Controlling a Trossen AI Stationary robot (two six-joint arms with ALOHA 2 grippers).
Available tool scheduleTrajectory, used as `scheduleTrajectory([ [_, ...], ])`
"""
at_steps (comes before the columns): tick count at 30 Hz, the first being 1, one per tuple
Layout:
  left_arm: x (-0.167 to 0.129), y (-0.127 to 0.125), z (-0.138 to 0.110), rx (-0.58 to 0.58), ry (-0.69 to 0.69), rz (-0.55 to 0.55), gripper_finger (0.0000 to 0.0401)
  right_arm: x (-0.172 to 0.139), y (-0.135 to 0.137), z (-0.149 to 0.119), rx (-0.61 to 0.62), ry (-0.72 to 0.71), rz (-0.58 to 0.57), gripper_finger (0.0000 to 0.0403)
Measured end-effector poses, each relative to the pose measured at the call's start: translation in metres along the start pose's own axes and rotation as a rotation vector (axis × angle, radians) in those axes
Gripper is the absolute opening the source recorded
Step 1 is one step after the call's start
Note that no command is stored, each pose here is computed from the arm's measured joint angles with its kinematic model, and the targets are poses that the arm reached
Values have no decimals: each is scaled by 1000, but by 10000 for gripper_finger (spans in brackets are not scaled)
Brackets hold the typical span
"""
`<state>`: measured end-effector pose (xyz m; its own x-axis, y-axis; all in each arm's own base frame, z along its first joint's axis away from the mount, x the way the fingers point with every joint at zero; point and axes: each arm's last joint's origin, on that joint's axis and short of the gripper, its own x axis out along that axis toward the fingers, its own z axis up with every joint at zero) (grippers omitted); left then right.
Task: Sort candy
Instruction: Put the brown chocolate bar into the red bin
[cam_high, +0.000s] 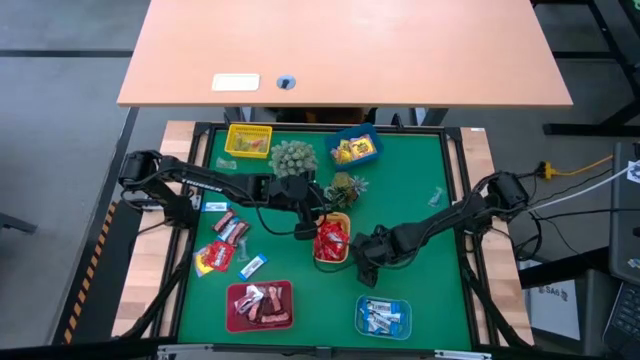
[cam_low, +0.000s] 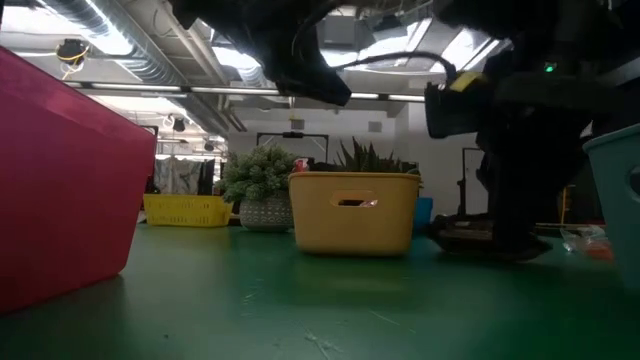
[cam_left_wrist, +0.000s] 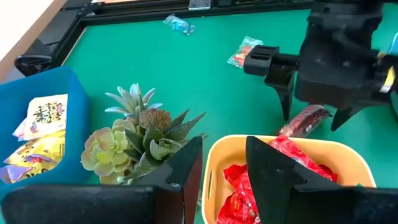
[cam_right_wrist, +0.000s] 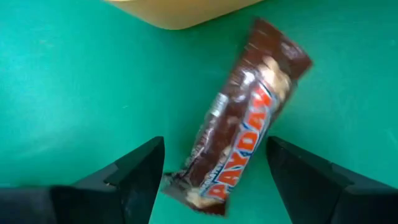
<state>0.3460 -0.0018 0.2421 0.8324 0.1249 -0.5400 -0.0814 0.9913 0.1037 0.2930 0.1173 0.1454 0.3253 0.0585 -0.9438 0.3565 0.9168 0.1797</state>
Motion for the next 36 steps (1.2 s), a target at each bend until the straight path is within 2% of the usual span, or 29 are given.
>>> scheduleTrajectory([
  [11,0,0,0,-3,1,0,112,5,-1,0,-8,2,-29,275],
  [14,0,0,0,-3,1,0,112,5,-1,-1,-7,5,-33,252],
  [20,0,-1,0,-3,0,-2,112,5,-3,-2,-8,11,-48,178],
  [26,-2,-12,0,14,-3,-28,112,2,-3,-2,-5,13,-40,119],
  [30,-3,-20,0,27,-5,-48,112,-3,-2,-2,-3,31,2,99],
  [36,-5,-32,0,46,-9,-78,112,-4,1,-4,-2,99,85,91],
])
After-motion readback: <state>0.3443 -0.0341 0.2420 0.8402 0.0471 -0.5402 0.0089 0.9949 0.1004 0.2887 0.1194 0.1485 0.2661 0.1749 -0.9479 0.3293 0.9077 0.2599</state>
